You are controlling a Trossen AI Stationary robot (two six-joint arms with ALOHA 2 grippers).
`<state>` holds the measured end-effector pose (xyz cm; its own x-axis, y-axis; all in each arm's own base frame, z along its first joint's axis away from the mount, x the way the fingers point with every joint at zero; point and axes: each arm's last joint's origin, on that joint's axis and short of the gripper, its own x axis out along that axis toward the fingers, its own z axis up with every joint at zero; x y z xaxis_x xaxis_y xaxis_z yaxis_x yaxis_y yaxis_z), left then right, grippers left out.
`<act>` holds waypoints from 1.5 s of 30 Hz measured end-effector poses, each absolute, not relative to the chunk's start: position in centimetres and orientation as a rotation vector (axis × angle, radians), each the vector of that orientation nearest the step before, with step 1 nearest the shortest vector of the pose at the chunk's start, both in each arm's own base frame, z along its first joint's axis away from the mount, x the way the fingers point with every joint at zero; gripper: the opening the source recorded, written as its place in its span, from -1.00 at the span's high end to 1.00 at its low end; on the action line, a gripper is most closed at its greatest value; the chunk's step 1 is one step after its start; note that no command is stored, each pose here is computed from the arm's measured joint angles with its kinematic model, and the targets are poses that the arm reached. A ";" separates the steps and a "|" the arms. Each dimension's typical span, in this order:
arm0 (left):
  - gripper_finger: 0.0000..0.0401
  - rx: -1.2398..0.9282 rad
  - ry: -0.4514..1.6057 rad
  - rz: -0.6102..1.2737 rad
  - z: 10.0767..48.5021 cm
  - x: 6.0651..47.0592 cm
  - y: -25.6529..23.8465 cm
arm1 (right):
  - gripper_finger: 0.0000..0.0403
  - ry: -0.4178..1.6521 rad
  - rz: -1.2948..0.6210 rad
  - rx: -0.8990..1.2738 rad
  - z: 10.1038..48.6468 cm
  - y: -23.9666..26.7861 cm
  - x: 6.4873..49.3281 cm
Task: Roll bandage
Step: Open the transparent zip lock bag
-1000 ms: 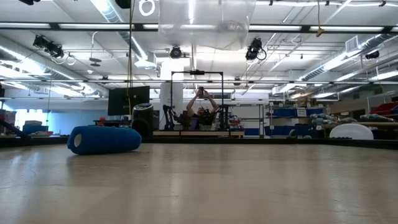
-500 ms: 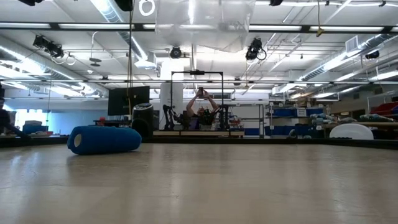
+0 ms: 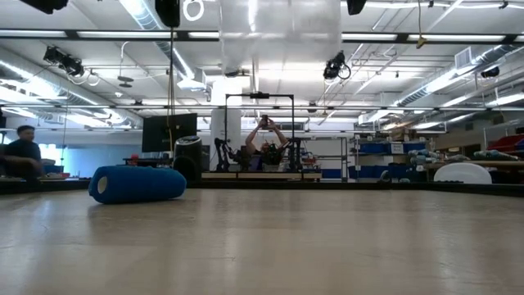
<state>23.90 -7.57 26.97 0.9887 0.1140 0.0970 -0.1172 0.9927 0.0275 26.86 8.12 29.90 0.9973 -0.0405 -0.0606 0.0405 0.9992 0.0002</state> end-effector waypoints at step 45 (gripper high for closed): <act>1.00 0.119 -0.225 0.140 24.9 27.0 -6.7 | 0.63 0.230 -0.043 0.071 26.9 7.0 28.5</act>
<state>27.03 -6.65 24.95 0.9652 0.1243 0.2301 -0.1508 0.9834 0.1013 28.50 6.99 26.91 0.9728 -0.0348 -0.2290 0.0509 0.9966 0.0649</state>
